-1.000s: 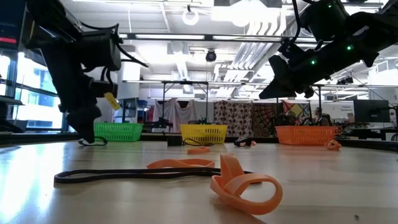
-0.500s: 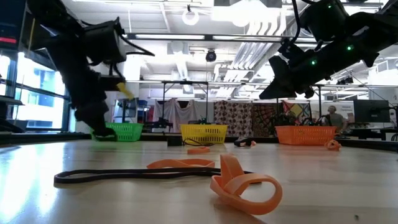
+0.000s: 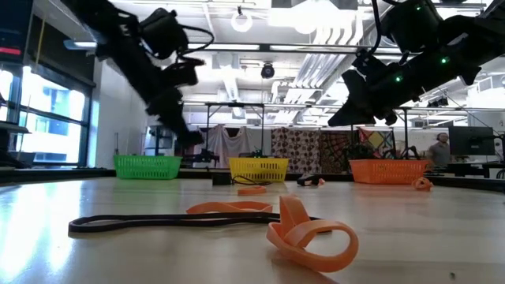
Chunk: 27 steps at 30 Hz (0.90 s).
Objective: Sort rubber bands into baskets
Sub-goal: Put the black rubber band into the yellow bin
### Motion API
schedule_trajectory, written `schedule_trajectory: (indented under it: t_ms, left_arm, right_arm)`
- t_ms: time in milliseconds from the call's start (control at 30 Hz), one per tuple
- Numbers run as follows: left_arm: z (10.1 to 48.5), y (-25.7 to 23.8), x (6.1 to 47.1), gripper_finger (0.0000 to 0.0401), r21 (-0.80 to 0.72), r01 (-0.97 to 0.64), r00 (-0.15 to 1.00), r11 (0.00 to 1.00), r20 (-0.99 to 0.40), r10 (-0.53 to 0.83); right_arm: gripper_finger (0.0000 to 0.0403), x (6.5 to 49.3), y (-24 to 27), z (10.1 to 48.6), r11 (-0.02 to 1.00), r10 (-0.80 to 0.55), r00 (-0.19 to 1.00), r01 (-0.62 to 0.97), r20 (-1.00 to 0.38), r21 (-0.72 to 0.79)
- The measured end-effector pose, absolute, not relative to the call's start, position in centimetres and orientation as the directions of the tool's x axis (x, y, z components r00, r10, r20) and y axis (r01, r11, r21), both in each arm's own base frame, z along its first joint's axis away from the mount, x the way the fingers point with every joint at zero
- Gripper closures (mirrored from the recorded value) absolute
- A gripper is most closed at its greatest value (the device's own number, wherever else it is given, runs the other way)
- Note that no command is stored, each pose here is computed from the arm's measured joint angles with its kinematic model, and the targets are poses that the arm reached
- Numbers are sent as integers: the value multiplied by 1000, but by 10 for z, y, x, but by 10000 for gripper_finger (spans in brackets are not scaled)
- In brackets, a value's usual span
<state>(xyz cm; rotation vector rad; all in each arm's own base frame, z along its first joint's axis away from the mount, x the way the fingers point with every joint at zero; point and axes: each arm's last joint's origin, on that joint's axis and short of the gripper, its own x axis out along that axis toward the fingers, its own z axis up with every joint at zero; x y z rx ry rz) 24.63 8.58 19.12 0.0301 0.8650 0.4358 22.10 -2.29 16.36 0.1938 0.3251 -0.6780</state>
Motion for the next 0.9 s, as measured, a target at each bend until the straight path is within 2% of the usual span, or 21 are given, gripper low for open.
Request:
schedule_trajectory:
  t_ms: [233, 533, 667, 900]
  left_arm:
    - [231, 121, 270, 401, 266, -316, 604, 911, -684, 409]
    - [252, 175, 322, 401, 286, -294, 547, 912, -732, 406]
    - [249, 197, 339, 401, 235, -289, 521, 928, -775, 358]
    - [223, 230, 354, 401, 187, -304, 446, 934, -839, 313]
  right_arm:
    - [403, 221, -23, 164, 764, -582, 732, 642, -355, 71]
    - [403, 221, -23, 164, 764, -582, 733, 641, -353, 72]
    - [403, 221, -23, 164, 764, -582, 733, 641, -353, 72]
    - [403, 221, -23, 164, 765, -582, 732, 641, -353, 69]
